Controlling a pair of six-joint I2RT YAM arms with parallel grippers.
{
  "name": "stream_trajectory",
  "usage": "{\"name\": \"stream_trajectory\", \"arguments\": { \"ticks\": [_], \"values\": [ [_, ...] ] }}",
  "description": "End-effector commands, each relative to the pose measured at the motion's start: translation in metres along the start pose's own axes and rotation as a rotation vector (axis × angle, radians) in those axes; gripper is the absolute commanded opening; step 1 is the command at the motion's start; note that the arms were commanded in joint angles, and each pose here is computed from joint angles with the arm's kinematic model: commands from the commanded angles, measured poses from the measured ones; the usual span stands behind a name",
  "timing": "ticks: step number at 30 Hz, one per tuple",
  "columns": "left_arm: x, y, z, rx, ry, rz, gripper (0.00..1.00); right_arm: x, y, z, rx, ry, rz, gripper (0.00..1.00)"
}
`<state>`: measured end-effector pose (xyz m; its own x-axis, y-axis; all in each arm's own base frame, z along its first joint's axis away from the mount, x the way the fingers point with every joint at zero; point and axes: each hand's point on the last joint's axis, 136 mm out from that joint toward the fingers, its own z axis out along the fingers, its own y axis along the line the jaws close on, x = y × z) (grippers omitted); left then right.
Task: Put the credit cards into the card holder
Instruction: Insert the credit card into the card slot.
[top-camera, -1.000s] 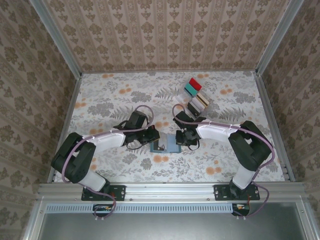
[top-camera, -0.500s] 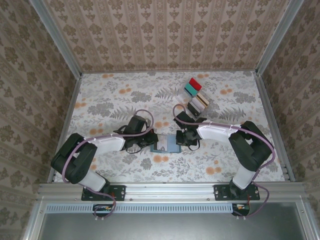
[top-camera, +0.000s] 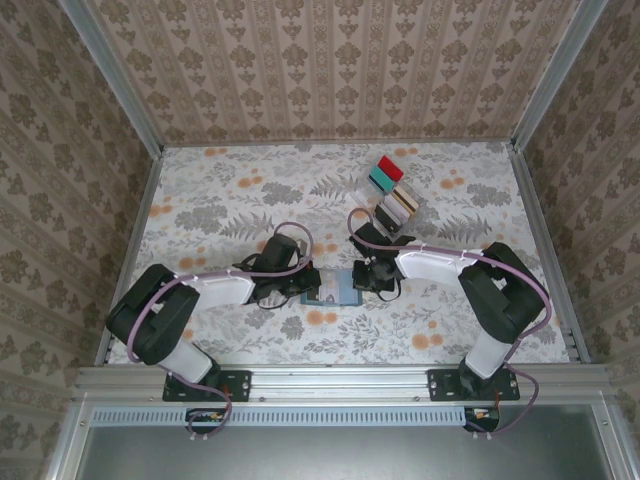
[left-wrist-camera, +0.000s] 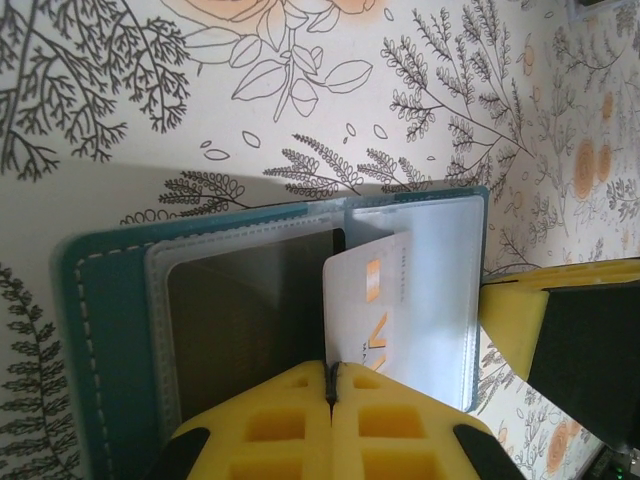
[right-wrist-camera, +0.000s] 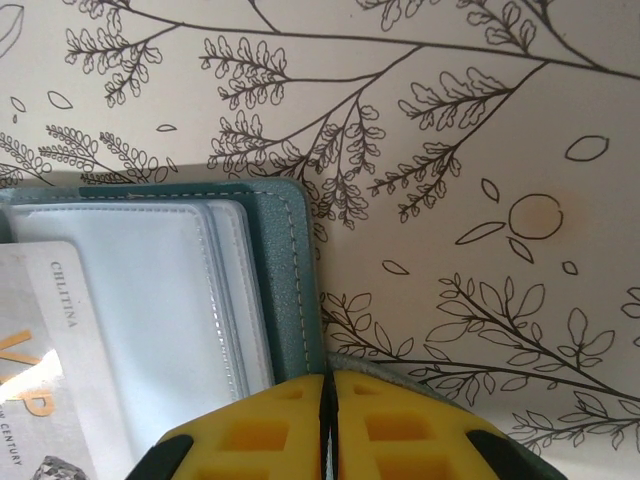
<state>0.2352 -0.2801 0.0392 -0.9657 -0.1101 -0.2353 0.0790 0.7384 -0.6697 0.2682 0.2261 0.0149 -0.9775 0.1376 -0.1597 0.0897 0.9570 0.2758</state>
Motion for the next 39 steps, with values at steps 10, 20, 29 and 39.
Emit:
{"name": "stream_trajectory", "arguments": {
  "ticks": [10,20,29,39],
  "values": [
    [-0.002,-0.002,0.006,-0.042,0.009,0.025,0.04,0.015,-0.006,0.026,-0.001,0.061,0.023,0.12],
    [0.0,-0.008,0.018,-0.049,0.045,0.012,0.14,0.016,0.004,0.025,-0.05,0.068,0.032,0.11],
    [-0.003,-0.014,0.015,-0.065,0.045,0.028,0.29,0.017,0.001,0.026,-0.042,0.067,0.034,0.11],
    [-0.002,-0.025,0.023,-0.041,0.085,0.062,0.32,0.015,0.013,0.022,-0.098,0.069,0.026,0.11]
  ]
}}
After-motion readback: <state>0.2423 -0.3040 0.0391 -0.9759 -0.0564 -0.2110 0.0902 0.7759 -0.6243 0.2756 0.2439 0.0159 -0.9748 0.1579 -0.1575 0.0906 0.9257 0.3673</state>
